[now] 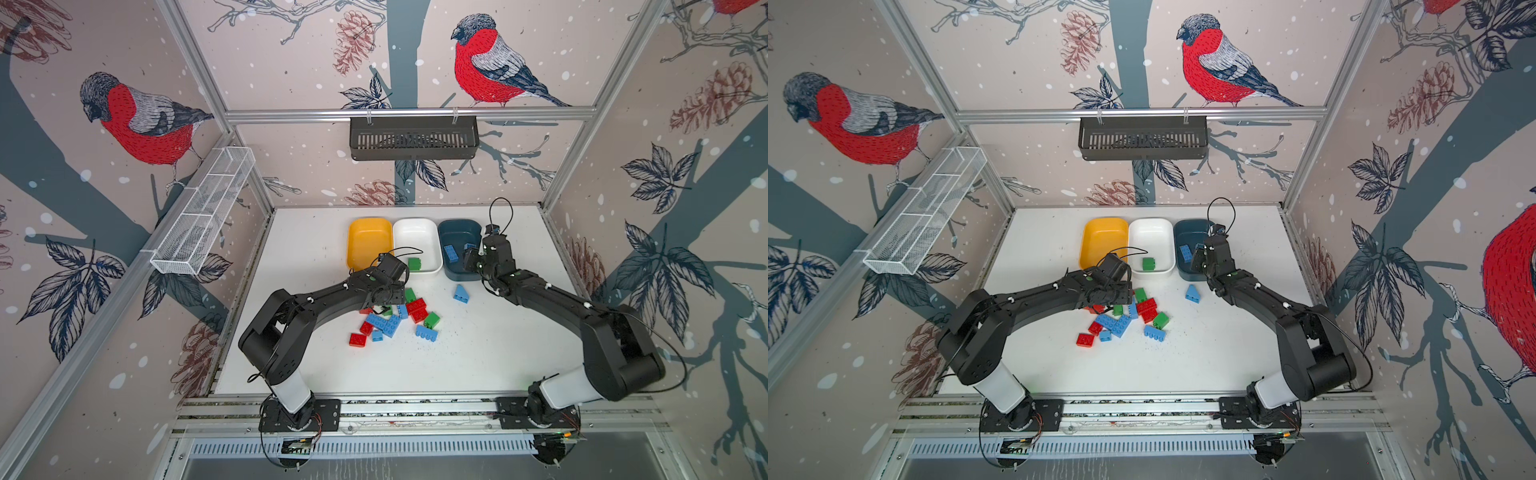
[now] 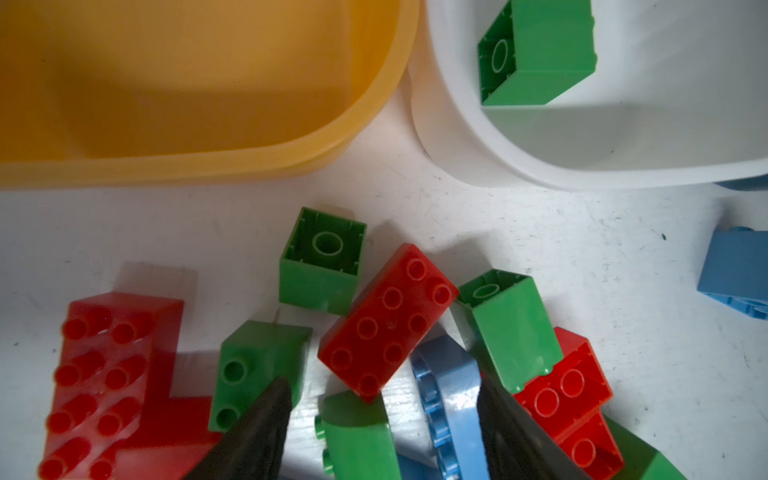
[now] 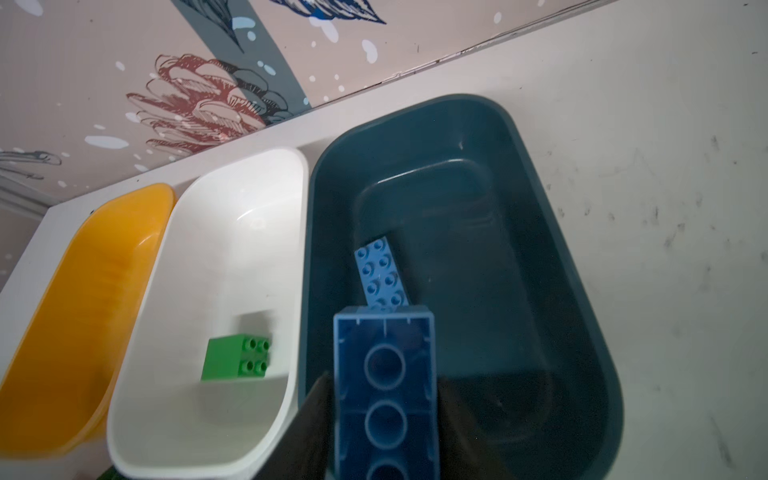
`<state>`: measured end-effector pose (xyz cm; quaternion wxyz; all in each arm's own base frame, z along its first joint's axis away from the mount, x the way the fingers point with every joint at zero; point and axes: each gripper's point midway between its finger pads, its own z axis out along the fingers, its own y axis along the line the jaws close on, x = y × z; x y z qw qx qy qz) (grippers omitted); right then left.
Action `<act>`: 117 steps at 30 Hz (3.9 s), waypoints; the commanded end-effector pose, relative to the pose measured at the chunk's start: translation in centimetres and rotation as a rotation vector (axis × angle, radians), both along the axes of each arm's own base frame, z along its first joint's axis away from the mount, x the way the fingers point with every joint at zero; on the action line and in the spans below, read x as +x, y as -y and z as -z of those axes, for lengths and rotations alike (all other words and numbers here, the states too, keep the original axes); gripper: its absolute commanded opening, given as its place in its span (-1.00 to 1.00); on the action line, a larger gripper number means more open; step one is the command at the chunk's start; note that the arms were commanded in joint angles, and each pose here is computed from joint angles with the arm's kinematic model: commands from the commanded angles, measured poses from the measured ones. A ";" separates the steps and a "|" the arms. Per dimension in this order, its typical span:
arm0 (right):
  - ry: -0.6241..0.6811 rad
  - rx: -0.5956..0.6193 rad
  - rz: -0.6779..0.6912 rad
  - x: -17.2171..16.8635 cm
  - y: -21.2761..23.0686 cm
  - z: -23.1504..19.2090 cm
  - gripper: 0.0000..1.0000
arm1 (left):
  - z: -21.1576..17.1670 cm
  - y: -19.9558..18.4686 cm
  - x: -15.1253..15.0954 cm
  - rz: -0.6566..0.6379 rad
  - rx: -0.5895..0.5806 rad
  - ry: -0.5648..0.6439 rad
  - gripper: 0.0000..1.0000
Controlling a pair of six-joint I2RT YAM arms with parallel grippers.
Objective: Sort the legos into containers by color
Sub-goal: 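Drop light-blue brick in teal tub with right while left grasps green brick, then carry the green curved brick into the white tub with the left gripper and release, then grasp the light-blue slope brick with the right gripper while the left draws back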
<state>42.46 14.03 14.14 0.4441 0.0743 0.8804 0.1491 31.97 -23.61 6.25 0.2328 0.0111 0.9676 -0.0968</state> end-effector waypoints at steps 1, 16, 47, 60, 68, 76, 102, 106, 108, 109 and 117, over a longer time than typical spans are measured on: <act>-0.061 -0.042 0.031 0.9 0.8 0.7 0.41 | 0.5 -0.6 -0.6 -0.025 0.024 -0.026 0.35; -0.006 -0.028 0.061 -1.5 2.0 -1.8 0.99 | 2.6 -1.5 -3.1 -0.076 0.049 -0.100 0.16; 0.045 0.011 0.038 -3.3 1.9 -3.6 0.99 | 0.4 0.8 -2.0 -0.004 -0.005 -0.018 -0.36; 0.072 0.048 -0.014 -4.5 0.4 -4.1 0.99 | -8.9 5.4 6.1 0.046 -0.076 0.290 -0.36; 0.083 0.029 0.084 -4.8 2.1 -4.0 0.99 | -8.6 7.1 12.2 0.017 -0.072 0.348 -0.36; 0.104 -0.008 0.099 -5.6 3.1 -4.6 0.99 | -7.0 7.4 16.3 -0.010 -0.033 0.371 -0.31; 0.049 0.104 -0.060 -8.3 0.3 -2.1 0.99 | -10.1 5.8 10.2 0.031 -0.200 0.343 0.94; -0.011 0.086 -0.093 -9.2 -0.2 -0.3 0.99 | -9.9 5.2 9.5 0.005 -0.225 0.338 0.94; -0.036 0.094 -0.103 -9.9 -0.7 0.8 0.99 | -9.8 5.2 9.3 -0.002 -0.243 0.338 0.94; -0.045 0.103 -0.123 -10.2 -1.2 1.2 0.99 | -9.7 5.2 9.1 -0.003 -0.251 0.337 0.94; -0.126 0.041 -0.181 -11.7 -2.8 4.8 0.95 | -10.1 5.0 8.8 -0.015 -0.282 0.355 0.94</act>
